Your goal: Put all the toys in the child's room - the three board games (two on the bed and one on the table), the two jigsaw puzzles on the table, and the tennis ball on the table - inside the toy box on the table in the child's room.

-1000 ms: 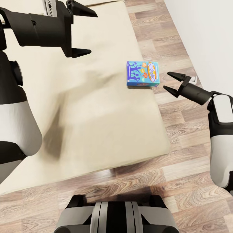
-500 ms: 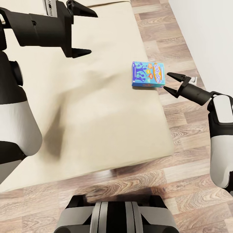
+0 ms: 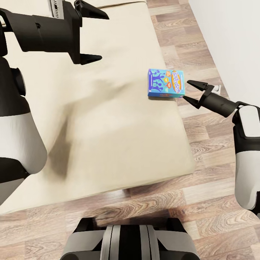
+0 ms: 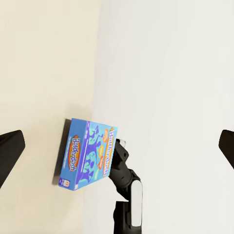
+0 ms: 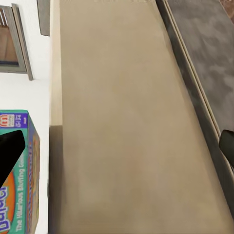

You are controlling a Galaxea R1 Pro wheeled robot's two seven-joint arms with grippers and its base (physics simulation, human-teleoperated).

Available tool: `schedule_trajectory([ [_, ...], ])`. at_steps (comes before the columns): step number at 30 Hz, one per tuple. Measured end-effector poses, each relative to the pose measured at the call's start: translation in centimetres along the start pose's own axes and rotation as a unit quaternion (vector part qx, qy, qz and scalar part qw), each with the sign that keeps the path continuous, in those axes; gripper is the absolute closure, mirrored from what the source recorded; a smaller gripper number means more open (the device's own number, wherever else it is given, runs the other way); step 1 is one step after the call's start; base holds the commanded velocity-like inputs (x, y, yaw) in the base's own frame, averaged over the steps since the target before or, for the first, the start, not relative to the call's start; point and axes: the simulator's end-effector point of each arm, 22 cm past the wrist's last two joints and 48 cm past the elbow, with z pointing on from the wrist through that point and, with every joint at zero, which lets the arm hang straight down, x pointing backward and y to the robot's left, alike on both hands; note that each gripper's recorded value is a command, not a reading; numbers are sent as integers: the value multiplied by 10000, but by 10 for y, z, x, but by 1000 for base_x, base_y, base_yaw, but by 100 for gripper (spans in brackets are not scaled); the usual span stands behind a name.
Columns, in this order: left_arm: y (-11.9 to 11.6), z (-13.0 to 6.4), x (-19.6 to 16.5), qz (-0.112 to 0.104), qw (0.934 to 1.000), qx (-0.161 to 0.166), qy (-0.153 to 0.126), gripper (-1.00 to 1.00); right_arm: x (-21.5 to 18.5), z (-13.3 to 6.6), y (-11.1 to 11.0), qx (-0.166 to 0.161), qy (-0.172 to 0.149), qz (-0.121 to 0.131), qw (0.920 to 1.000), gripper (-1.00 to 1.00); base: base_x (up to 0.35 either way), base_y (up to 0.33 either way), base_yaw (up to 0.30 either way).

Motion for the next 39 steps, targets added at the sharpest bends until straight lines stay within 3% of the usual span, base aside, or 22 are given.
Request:
schedule_trajectory([
  [39, -1, -1, 1, 3, 10000, -3, 3, -100, -10, -9, 5, 44, -56, -145, 9999, -100, 0, 0, 34],
])
